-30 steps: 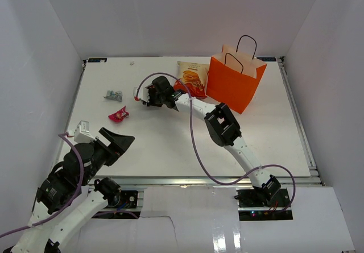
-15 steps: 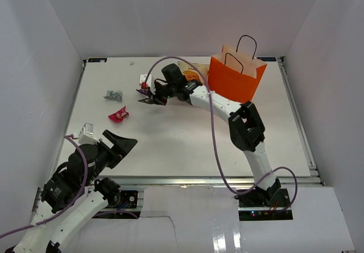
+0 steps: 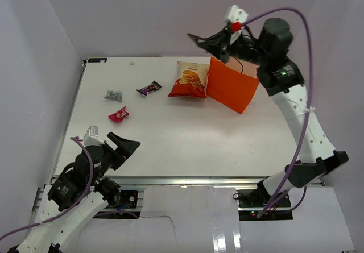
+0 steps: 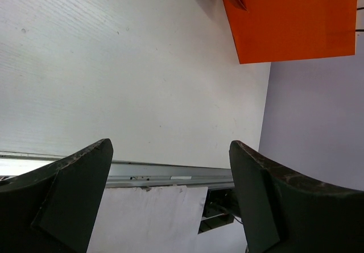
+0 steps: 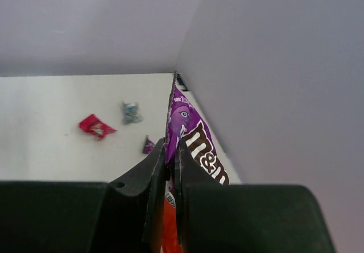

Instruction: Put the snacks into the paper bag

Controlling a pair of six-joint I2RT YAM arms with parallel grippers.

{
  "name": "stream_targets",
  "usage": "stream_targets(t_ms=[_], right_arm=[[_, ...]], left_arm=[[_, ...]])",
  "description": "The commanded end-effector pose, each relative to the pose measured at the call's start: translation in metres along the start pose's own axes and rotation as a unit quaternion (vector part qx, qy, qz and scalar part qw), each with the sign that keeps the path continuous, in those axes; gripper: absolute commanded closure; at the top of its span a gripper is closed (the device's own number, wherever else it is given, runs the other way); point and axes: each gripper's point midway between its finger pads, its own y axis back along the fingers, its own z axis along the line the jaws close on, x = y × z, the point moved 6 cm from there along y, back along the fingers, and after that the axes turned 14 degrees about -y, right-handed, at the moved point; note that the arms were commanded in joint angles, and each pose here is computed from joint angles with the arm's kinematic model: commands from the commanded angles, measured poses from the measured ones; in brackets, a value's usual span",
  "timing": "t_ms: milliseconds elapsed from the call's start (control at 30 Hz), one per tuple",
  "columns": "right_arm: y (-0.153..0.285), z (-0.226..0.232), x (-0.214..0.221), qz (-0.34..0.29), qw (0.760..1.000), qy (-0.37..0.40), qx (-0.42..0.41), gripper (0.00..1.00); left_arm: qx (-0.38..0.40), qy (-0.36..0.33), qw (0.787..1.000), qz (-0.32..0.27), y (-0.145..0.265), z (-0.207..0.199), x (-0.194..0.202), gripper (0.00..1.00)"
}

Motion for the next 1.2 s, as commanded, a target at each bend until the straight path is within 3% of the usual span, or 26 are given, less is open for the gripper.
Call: stream_targets(t_ms=[0,167,467,967,1067,1167], right_arm=[[0.052,-0.030,-0.005,0.003,0.995,-0.036,0.093,0.92],[0.110,-0.049,-0.002,0.001,0.984,-0.063,0.168,0.92],[0.155,-0.088,0.050,0.018,0.960,-0.153,0.233,0.92],[0.148,-0.136,0.096,0.040,0.959,-0.161,0.231,0.89],[0.145,-0.141,0.106,0.046,0.959,-0.166,0.226,0.86],[0.145,-0.143,0.115,0.053,0.958,-0.171,0.225,0.76]], left_arm=[[0.016,0.004,1.000,-0.010,-0.005,-0.007,-0.003,0.05],[0.017,-0.011,1.000,0.000,-0.015,-0.009,0.000,0.05],[0.019,-0.022,1.000,0.010,-0.020,-0.011,0.002,0.05],[0.013,-0.028,0.999,0.018,-0.034,-0.013,0.005,0.05],[0.017,-0.034,0.999,0.011,-0.035,-0.017,0.001,0.05],[0.007,-0.038,0.999,0.000,-0.037,-0.017,-0.003,0.05]])
